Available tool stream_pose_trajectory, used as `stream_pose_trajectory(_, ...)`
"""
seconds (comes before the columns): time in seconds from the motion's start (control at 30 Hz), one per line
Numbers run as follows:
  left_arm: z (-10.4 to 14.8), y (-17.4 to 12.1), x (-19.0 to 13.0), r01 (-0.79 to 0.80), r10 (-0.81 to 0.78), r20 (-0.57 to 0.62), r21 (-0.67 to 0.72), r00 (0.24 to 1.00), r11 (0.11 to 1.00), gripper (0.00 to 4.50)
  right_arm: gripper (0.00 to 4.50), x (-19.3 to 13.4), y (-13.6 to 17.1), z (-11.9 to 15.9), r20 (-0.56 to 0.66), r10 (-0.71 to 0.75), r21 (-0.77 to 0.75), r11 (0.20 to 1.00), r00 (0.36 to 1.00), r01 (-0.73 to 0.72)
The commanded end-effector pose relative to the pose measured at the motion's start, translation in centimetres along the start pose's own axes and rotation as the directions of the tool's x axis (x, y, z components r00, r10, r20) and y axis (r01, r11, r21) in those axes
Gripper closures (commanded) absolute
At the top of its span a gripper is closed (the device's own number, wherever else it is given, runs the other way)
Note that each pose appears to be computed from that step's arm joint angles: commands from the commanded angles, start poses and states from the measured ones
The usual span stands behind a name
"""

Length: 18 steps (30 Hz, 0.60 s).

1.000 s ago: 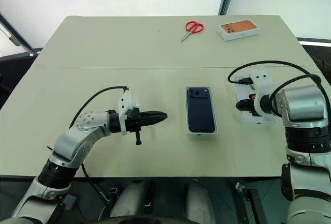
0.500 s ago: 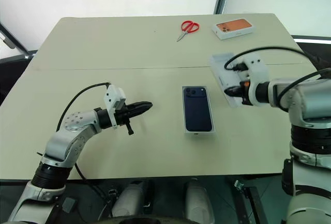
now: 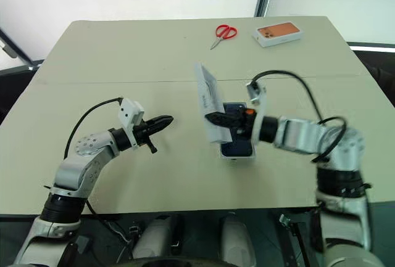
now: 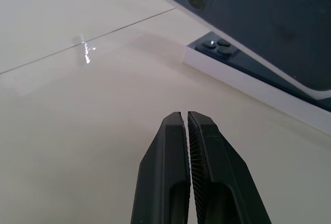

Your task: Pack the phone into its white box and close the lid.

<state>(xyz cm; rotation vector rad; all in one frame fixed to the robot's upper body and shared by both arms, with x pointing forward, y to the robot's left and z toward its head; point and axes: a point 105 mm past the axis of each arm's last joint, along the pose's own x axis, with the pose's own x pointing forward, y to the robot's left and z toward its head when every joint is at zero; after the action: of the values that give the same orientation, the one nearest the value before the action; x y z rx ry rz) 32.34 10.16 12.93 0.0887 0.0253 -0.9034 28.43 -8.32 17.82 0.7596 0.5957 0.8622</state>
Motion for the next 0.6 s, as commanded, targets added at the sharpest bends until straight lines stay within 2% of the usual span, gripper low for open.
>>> stream_pose_trajectory(0.03,0.7,-0.6,0.7,0.028,-0.029,0.023,0.04,0.999,0.999,4.29,4.47,0.8,1.2,-0.4,0.09,-0.054,0.055,0.997,0.995,0.049)
stream_pose_trajectory(0.13,0.6,-1.1,1.3,0.045,-0.046,0.02,0.049,0.999,0.998,4.29,4.47,1.5,0.9,-1.0,0.138,-0.159,0.185,0.974,0.978,0.132)
stream_pose_trajectory(0.2,0.7,-1.3,1.6,0.05,-0.051,0.029,0.045,0.998,0.998,4.29,4.47,1.6,1.1,-0.9,0.153,-0.179,0.203,0.968,0.972,0.146)
stream_pose_trajectory(0.4,0.8,-0.9,1.6,0.04,-0.042,0.033,0.041,0.999,0.998,4.29,4.47,2.1,3.3,-0.3,0.197,-0.137,0.21,0.973,0.971,0.094)
stream_pose_trajectory(0.53,0.8,-0.3,1.3,0.023,-0.024,0.029,0.044,0.999,0.999,4.29,4.47,2.4,6.0,-0.3,0.22,-0.022,0.172,0.985,0.975,-0.017)
stream_pose_trajectory(0.6,0.8,-0.1,1.1,0.013,-0.014,0.031,0.043,0.999,0.999,4.29,4.47,2.5,6.4,-0.5,0.219,0.001,0.162,0.986,0.976,-0.037)
